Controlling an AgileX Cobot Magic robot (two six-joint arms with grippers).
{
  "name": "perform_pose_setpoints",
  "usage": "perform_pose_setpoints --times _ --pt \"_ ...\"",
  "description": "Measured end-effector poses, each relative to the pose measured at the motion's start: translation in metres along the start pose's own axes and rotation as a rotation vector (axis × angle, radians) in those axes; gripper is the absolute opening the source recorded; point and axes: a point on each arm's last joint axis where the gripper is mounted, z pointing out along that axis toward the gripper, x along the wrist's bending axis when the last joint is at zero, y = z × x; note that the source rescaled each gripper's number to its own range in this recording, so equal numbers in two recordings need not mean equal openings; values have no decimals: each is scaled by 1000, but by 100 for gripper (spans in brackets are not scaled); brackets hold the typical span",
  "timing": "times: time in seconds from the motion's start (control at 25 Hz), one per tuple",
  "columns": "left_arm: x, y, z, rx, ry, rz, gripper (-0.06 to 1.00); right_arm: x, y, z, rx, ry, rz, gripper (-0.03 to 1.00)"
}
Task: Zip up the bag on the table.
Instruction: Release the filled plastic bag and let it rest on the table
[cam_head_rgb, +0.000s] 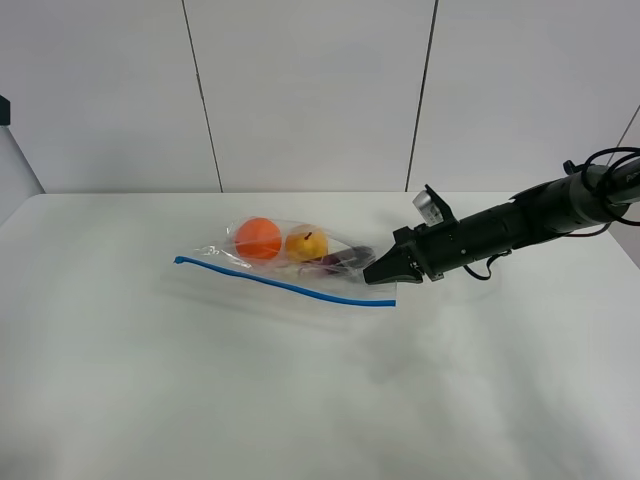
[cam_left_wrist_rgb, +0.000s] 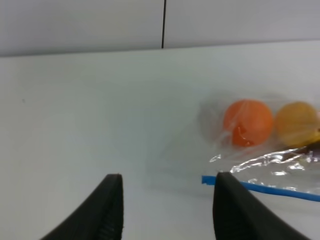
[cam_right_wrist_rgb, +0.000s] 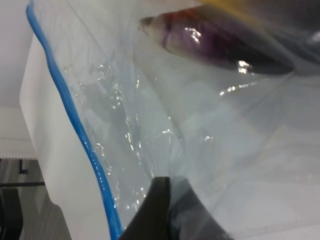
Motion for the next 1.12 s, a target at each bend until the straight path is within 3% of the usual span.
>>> perform_pose_setpoints --times 0.2,0.52,0.72,1.12 --pt "-9 -20 -48 -106 -39 -27 54 0 0 0 0 0 -4 0" --pt "-21 -87 -127 -237 -57 36 54 0 0 0 0 0 -4 0" --pt "-26 -126 -147 -285 -63 57 54 0 0 0 1 2 -4 0" --pt "-30 -190 -149 -260 -77 72 54 1 -1 0 7 16 -4 0"
